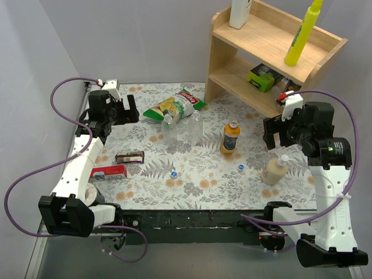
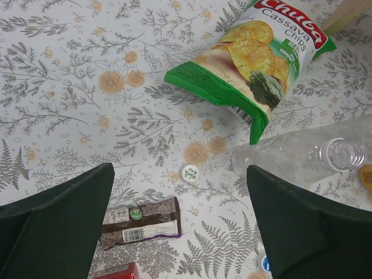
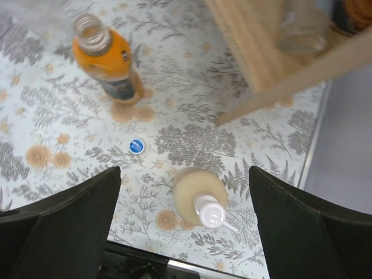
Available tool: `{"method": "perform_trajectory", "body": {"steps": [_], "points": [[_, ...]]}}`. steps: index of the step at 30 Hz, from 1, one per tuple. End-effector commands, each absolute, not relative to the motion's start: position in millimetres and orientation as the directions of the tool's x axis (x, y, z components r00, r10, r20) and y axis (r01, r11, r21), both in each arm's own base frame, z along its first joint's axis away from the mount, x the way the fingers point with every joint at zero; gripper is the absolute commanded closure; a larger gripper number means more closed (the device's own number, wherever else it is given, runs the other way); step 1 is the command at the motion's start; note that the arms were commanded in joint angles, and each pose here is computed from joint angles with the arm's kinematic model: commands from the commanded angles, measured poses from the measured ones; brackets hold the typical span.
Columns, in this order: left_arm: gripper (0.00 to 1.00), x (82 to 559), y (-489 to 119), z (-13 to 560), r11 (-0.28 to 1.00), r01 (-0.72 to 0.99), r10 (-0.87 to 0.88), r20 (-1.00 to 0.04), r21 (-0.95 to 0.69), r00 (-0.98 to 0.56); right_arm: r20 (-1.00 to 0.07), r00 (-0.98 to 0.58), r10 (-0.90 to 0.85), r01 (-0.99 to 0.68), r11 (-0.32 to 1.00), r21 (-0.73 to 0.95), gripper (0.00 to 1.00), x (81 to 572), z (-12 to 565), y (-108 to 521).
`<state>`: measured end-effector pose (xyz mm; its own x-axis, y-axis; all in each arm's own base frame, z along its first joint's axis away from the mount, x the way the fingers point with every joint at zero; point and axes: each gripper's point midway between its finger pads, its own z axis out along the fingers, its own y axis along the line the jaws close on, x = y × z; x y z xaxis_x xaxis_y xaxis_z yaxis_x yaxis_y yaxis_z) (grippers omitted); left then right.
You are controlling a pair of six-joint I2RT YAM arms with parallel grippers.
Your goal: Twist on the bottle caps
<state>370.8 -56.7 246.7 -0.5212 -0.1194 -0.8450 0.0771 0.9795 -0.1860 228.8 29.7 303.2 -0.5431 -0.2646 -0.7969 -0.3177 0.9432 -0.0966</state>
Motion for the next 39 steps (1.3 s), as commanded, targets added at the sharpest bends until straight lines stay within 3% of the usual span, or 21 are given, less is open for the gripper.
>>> {"method": "perform_trajectory", "body": {"steps": [1, 3, 9, 16, 18, 28, 39], "points": [[0.02, 356.9, -63.7, 260.8, 0.972, 0.134, -0.107, -0.867, -0.195, -0.487, -0.850, -0.361, -0.384, -0.611, 0.786, -0.096, 0.02, 220.3, 314.8, 74.7], [0.02, 351.6, -65.6, 256.6, 0.970, 0.158, -0.087, -0.866, -0.187, -0.493, -0.886, -0.254, -0.387, -0.720, 0.688, -0.093, 0.03, 219.8, 324.3, 97.7], [0.02, 340.3, -63.5, 246.0, 0.972, 0.181, -0.044, -0.867, -0.153, -0.497, -0.871, -0.247, -0.424, -0.783, 0.618, -0.078, 0.13, 259.3, 310.8, 124.8], [0.02, 323.8, -83.4, 243.7, 0.933, 0.294, -0.028, -0.855, -0.209, -0.518, -0.803, -0.230, -0.549, -0.830, 0.541, -0.132, 0.13, 287.6, 267.7, 137.3], [0.02, 320.9, -84.1, 245.2, 0.929, 0.304, -0.027, -0.856, -0.213, -0.517, -0.788, -0.235, -0.569, -0.845, 0.520, -0.123, 0.08, 290.4, 256.9, 144.4], [0.02, 310.3, -77.1, 244.7, 0.924, 0.303, -0.044, -0.853, -0.233, -0.520, -0.803, -0.234, -0.548, -0.823, 0.551, -0.136, 0.09, 317.5, 240.3, 165.0], [0.02, 304.0, -86.4, 241.6, 0.893, 0.352, -0.050, -0.839, -0.280, -0.542, -0.812, -0.248, -0.528, -0.796, 0.589, -0.140, 0.29, 339.9, 224.5, 168.6]]}}
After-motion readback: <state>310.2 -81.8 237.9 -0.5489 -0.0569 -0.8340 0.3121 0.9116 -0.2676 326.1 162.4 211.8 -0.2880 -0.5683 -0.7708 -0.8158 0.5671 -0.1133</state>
